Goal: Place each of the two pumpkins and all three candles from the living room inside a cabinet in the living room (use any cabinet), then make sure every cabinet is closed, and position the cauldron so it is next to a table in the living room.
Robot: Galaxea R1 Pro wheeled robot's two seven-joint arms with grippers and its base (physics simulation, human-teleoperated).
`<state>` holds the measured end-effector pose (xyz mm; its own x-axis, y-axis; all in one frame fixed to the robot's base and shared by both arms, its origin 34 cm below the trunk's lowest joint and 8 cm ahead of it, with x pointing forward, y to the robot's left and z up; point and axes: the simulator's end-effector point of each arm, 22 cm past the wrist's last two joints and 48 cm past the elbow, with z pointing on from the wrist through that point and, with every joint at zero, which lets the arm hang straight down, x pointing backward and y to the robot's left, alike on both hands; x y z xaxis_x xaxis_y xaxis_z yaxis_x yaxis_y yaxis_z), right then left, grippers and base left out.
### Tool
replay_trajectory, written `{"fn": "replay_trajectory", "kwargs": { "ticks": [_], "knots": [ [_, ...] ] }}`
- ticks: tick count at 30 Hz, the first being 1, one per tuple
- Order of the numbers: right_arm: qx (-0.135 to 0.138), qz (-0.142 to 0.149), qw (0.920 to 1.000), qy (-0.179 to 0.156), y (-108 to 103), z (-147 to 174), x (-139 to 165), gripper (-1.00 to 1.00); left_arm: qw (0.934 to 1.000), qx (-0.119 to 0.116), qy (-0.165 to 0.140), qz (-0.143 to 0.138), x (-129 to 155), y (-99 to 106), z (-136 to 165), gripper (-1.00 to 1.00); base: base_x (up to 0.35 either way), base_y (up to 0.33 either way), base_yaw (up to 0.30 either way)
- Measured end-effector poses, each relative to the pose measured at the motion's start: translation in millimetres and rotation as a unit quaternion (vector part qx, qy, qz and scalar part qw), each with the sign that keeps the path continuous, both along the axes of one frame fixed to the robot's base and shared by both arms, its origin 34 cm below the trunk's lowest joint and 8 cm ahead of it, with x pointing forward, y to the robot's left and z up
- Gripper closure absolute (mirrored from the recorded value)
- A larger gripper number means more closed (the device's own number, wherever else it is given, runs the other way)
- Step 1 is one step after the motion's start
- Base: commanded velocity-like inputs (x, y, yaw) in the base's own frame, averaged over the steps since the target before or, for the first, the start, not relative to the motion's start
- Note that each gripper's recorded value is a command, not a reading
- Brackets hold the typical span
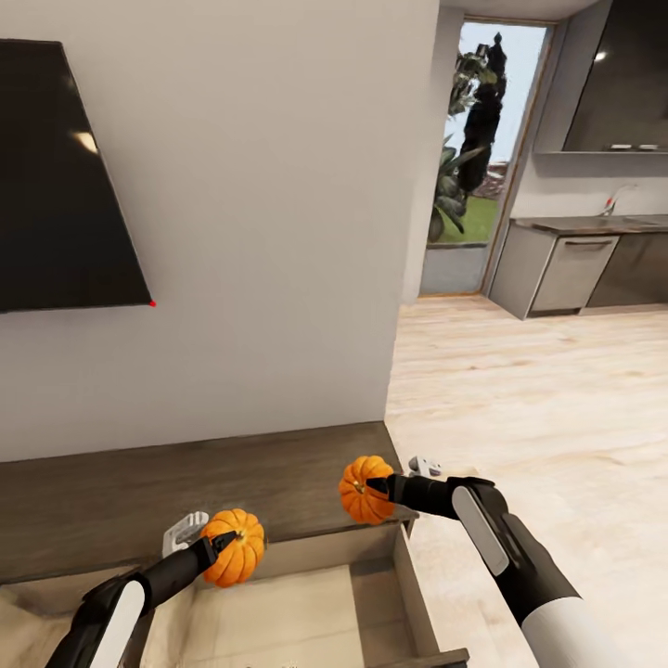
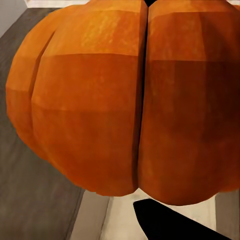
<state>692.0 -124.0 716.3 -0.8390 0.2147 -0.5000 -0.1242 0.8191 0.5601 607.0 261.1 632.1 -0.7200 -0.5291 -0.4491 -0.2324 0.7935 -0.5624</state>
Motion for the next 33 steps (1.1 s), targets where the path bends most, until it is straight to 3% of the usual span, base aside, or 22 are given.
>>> {"fn": "replay_trajectory", "kwargs": {
  "ticks": [6,11,14,17,24,33],
  "knots": [
    [-0.005,-0.002,0.9999,0.014,-5.2,-9.9,-3.9,1.0,1.0,0.001,0.006,0.003,-1.7,-0.1,-3.9,1.0,0.0,0.0,0.28],
    [-0.011,-0.005,0.9975,0.07,-10.4,-49.1,-24.3,1.0,0.9999,-0.005,0.013,0.002,-0.2,-5.1,-7.5,1.0,0.0,0.0,0.284],
    [-0.014,-0.005,0.9937,0.111,-11.2,-77.5,-44.0,1.0,0.9997,-0.005,0.022,-0.004,5.9,-22.3,-11.5,1.0,0.0,0.0,0.285],
    [-0.02,0.005,0.9914,0.129,-6.5,-91.5,-57.2,1.0,0.9987,-0.01,0.046,-0.017,10.0,-44.8,-23.2,1.0,0.0,0.0,0.2],
    [-0.041,0.044,0.9887,0.137,9.7,-103.2,-75.6,1.0,0.997,-0.01,0.057,-0.051,16.0,-71.5,-25.7,1.0,0.0,0.0,0.044],
    [-0.043,0.045,0.9887,0.137,9.4,-104.2,-75.6,1.0,0.9969,0.003,0.057,-0.055,15.9,-68.6,-29.0,1.0,0.0,0.0,0.189]
  ]
}}
